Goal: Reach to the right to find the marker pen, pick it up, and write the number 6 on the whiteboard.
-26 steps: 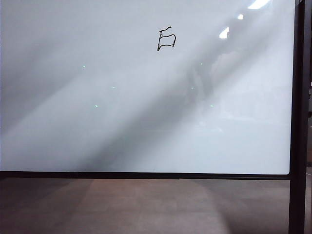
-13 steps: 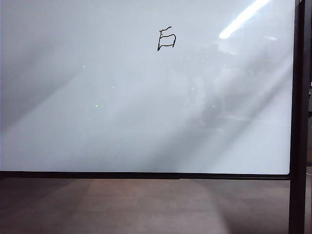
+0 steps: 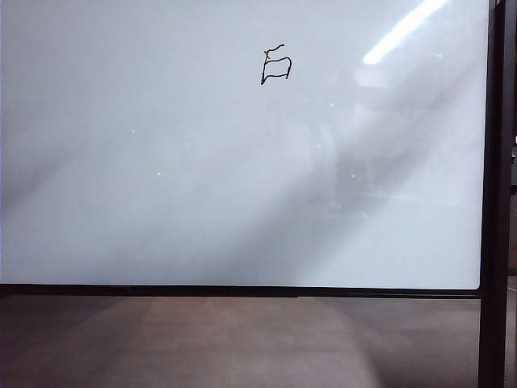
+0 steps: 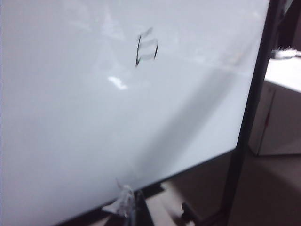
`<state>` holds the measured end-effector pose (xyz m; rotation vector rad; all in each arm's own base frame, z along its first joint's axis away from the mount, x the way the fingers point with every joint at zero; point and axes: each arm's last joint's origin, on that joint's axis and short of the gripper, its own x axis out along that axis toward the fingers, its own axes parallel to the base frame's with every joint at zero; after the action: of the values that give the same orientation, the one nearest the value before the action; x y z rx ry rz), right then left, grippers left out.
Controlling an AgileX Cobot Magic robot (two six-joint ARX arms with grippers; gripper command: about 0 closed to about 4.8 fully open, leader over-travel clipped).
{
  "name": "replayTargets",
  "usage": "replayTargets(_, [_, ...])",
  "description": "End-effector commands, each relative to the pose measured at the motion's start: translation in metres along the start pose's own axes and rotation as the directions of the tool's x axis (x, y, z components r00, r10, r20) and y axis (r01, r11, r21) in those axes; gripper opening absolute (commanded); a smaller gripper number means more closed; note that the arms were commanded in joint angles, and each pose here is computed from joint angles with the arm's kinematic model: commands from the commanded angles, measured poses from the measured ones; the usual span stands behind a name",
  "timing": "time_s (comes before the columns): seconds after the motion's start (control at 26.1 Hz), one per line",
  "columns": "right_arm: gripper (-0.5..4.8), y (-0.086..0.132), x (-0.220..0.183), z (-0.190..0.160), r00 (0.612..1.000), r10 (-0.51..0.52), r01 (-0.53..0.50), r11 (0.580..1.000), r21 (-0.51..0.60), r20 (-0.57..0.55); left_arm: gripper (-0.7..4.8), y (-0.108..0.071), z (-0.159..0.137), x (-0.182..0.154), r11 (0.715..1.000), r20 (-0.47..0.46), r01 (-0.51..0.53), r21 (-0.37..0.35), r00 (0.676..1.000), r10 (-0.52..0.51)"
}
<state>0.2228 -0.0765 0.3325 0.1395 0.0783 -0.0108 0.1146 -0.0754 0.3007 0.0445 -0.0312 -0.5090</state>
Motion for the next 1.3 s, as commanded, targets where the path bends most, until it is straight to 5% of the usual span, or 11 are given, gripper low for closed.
replayTargets(0.04, [0.54,0.016,-0.020,0.012,0.998,0.040,-0.039,0.999,-0.017,0.040,-0.06,0.001,-0.023,-0.013,1.000,0.007,-0.024,-0.001,1.000,0.024])
replayTargets(0.27, [0.55,0.054,-0.050,0.017,0.996,0.081,-0.080,0.996,-0.029,0.041,-0.06,0.002,-0.042,-0.037,0.999,0.072,-0.045,-0.011,0.996,0.046])
replayTargets(0.5, [0.55,0.081,-0.069,0.001,0.984,0.176,-0.175,0.983,-0.047,0.013,-0.06,0.001,-0.061,-0.042,0.996,0.015,-0.010,-0.091,1.000,0.011])
replayTargets(0.8, [0.54,0.075,-0.092,-0.054,0.990,0.138,-0.136,0.989,-0.051,0.029,-0.06,-0.001,-0.095,-0.043,0.999,-0.017,-0.007,-0.040,1.000,0.007])
replayTargets(1.3, [0.54,0.075,-0.098,-0.057,0.987,0.162,-0.161,0.986,-0.044,0.014,-0.06,-0.004,-0.131,-0.036,0.999,0.002,0.017,-0.041,1.000,-0.017])
